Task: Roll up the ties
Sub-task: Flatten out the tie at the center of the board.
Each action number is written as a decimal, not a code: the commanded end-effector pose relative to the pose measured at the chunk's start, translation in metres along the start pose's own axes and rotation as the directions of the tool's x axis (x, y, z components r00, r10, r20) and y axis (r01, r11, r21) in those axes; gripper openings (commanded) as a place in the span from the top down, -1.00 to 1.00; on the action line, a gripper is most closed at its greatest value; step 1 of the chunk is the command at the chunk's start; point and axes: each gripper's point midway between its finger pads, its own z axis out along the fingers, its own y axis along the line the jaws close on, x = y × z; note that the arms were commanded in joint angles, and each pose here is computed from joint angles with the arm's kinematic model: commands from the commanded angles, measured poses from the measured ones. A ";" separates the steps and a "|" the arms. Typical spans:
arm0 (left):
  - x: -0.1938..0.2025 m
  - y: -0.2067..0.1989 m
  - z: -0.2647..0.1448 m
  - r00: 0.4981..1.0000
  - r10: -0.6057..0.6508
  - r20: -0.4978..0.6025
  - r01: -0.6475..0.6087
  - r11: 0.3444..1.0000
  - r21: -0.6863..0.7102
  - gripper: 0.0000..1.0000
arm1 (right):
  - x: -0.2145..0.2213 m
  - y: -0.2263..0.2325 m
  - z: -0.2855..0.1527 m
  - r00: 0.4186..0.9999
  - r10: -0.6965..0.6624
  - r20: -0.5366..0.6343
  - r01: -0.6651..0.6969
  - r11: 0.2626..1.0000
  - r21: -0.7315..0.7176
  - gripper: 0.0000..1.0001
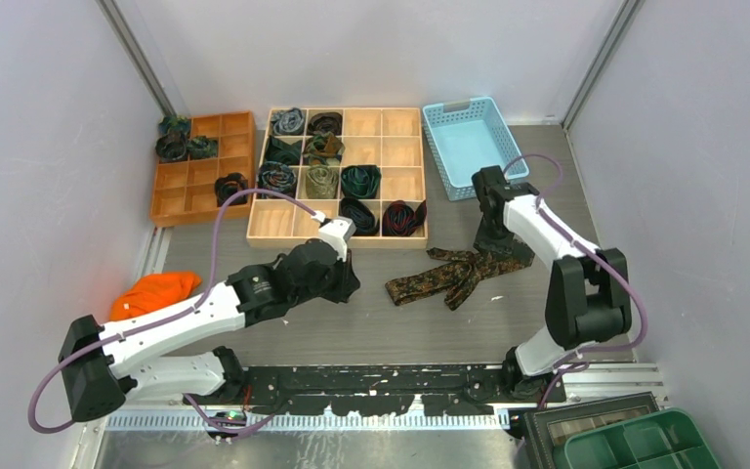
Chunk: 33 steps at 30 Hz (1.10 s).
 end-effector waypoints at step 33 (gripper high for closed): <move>-0.031 0.031 -0.065 0.984 0.019 0.177 -0.003 0.996 -0.093 1.00 | 0.122 0.057 -0.010 0.976 -0.217 -0.028 0.216 0.976 -0.031 0.15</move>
